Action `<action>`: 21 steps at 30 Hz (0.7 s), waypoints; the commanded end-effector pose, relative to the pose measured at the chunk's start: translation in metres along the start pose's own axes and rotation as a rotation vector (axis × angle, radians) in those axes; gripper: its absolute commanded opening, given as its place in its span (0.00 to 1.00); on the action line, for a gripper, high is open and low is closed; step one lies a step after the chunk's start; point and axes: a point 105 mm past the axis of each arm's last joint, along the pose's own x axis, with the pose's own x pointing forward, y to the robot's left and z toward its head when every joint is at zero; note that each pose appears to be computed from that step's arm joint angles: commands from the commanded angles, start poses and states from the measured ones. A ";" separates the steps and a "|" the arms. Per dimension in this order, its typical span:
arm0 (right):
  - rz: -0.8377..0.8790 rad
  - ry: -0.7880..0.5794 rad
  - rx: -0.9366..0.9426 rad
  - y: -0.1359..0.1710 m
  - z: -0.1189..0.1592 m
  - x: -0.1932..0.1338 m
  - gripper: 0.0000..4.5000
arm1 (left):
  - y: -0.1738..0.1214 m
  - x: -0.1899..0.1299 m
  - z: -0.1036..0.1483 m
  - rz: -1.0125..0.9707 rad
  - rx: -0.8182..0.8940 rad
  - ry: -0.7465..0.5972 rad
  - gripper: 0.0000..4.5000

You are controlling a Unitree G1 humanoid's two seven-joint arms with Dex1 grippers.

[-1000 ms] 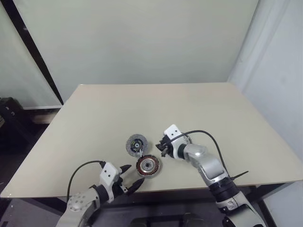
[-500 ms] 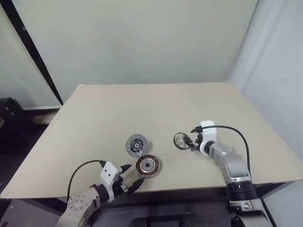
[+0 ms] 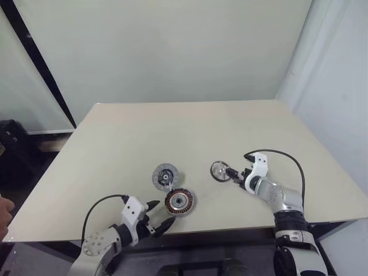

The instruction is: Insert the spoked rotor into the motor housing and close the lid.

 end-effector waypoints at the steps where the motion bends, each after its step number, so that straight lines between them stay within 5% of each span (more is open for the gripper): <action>1: 0.054 -0.038 0.048 0.012 0.012 0.007 0.99 | 0.002 -0.003 0.013 -0.003 0.045 -0.033 1.00; 13: 0.227 0.019 0.125 0.051 -0.004 0.012 0.99 | 0.001 -0.004 0.013 0.007 0.040 -0.034 1.00; 21: 0.191 -0.001 0.126 0.047 -0.002 0.014 0.99 | 0.001 -0.003 0.012 0.002 0.042 -0.034 1.00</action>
